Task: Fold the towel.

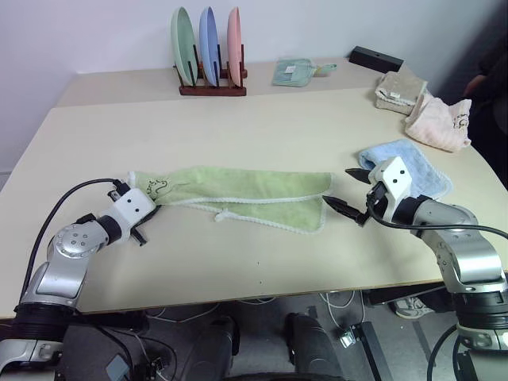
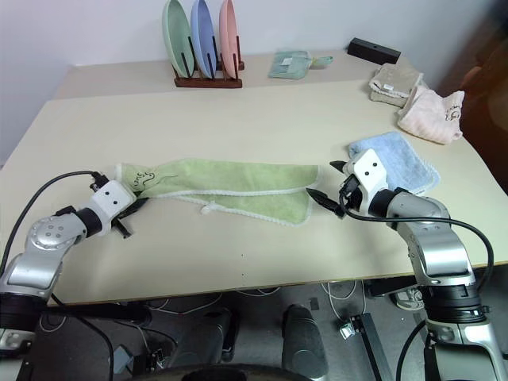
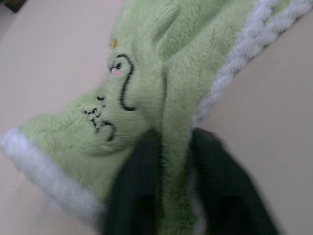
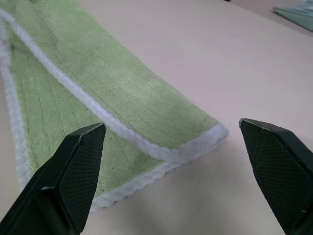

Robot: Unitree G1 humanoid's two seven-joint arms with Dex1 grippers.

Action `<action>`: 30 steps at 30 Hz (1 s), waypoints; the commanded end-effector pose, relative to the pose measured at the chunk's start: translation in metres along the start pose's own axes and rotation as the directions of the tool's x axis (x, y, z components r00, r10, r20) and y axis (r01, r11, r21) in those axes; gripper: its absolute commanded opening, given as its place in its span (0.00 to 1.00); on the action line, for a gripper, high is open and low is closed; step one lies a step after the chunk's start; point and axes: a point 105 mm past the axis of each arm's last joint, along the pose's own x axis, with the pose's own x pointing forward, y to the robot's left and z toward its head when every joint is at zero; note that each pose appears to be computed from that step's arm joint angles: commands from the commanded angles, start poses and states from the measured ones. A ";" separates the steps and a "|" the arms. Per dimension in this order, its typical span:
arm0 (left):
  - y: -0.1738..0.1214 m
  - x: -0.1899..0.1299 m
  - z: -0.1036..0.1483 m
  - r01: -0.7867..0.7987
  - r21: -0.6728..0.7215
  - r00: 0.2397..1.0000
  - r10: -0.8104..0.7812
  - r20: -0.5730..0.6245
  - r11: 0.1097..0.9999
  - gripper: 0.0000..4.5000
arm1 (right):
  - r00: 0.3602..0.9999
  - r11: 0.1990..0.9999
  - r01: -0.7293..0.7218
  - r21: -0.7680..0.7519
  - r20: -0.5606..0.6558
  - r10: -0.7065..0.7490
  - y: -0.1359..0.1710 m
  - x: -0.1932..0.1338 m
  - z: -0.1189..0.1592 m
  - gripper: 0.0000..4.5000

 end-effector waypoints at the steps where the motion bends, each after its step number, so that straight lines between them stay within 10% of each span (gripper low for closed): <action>1: 0.008 -0.010 0.001 -0.019 0.034 1.000 0.019 -0.010 0.999 0.01 | 0.999 0.993 -0.001 -0.118 0.051 0.007 -0.002 0.003 0.026 1.00; 18: 0.004 -0.038 0.014 -0.029 -0.089 0.998 0.034 0.047 0.996 0.01 | 0.983 0.801 -0.185 -0.569 -0.115 0.145 0.002 0.035 0.001 1.00; 26: 0.013 -0.055 -0.002 -0.083 0.050 0.994 0.086 -0.062 0.995 0.73 | 0.984 0.810 -0.180 -0.558 -0.086 0.159 0.005 0.038 0.003 1.00; 30: 0.009 -0.063 -0.012 -0.066 0.068 0.992 0.073 -0.100 0.995 0.73 | 0.984 0.814 -0.177 -0.553 -0.082 0.159 0.005 0.039 0.004 1.00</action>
